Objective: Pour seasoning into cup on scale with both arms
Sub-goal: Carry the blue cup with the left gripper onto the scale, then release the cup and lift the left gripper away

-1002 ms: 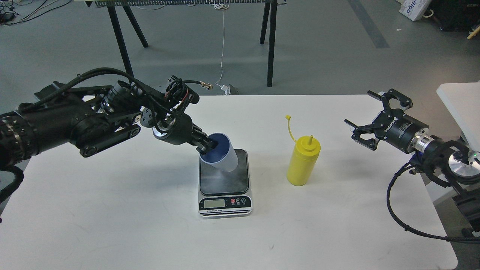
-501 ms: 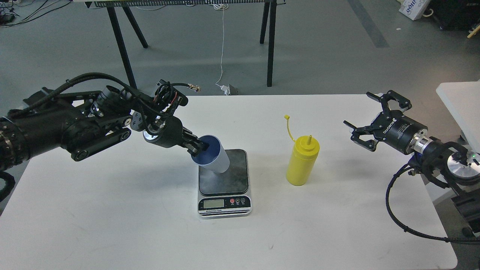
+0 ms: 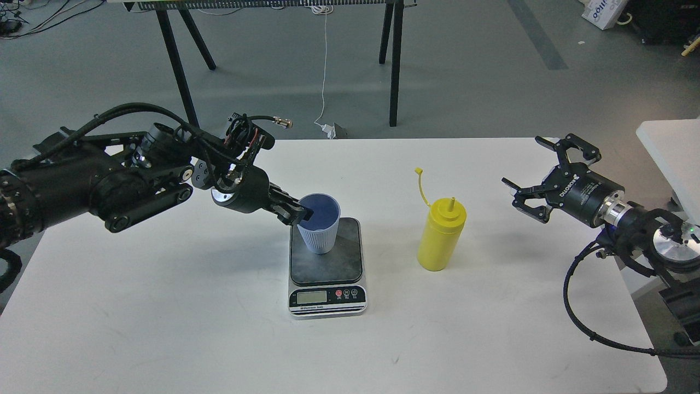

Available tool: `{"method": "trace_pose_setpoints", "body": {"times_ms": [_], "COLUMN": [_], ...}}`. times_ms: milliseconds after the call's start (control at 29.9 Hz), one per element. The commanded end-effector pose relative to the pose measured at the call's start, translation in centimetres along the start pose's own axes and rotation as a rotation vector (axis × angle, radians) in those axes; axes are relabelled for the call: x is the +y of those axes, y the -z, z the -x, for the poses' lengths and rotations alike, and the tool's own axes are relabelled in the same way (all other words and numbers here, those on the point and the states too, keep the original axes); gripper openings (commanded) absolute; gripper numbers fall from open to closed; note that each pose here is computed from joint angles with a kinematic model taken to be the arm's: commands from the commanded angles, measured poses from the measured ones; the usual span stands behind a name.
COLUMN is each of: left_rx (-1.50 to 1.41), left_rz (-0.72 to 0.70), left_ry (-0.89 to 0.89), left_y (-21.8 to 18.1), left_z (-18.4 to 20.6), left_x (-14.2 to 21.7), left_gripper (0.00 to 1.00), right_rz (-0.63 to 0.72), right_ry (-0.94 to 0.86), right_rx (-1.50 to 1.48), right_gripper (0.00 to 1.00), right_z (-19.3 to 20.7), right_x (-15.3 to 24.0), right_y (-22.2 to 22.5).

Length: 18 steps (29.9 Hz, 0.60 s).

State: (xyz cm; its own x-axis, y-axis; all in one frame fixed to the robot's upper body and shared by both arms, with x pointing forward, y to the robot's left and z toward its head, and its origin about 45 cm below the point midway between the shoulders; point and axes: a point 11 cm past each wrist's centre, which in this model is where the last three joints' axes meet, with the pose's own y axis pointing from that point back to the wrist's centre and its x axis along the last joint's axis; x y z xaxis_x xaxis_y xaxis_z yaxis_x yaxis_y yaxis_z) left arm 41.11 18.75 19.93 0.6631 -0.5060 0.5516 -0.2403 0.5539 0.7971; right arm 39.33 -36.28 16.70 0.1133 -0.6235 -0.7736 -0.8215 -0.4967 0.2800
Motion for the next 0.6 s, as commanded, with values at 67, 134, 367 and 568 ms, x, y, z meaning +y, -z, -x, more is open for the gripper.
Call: {"method": "trace_pose_setpoints", "body": {"times_ms": [67, 134, 367, 568], "left_rx": [0.066, 0.062, 0.233, 0.589], "left_rz": [-0.007, -0.042, -0.112, -0.009], "left_ry": [-0.057, -0.084, -0.331, -0.679], "left_y": [0.9, 1.7, 6.2, 10.0], "left_z": [-1.4, -2.7, -7.2, -7.3], "left_x": [0.8, 2.0, 10.6, 18.6], "left_gripper": [0.95, 0.97, 0.99, 0.99], "right_rz": [0.005, 0.007, 0.017, 0.019], "right_ry": [-0.002, -0.002, 0.001, 0.015], "right_rx": [-0.001, 0.001, 0.011, 0.015], "right_gripper": [0.97, 0.97, 0.97, 0.97], "right_z": [-0.1, -0.1, 0.2, 0.7], "right_x": [0.0, -0.1, -0.2, -0.6], "right_y": [-0.2, -0.3, -0.1, -0.1]}}
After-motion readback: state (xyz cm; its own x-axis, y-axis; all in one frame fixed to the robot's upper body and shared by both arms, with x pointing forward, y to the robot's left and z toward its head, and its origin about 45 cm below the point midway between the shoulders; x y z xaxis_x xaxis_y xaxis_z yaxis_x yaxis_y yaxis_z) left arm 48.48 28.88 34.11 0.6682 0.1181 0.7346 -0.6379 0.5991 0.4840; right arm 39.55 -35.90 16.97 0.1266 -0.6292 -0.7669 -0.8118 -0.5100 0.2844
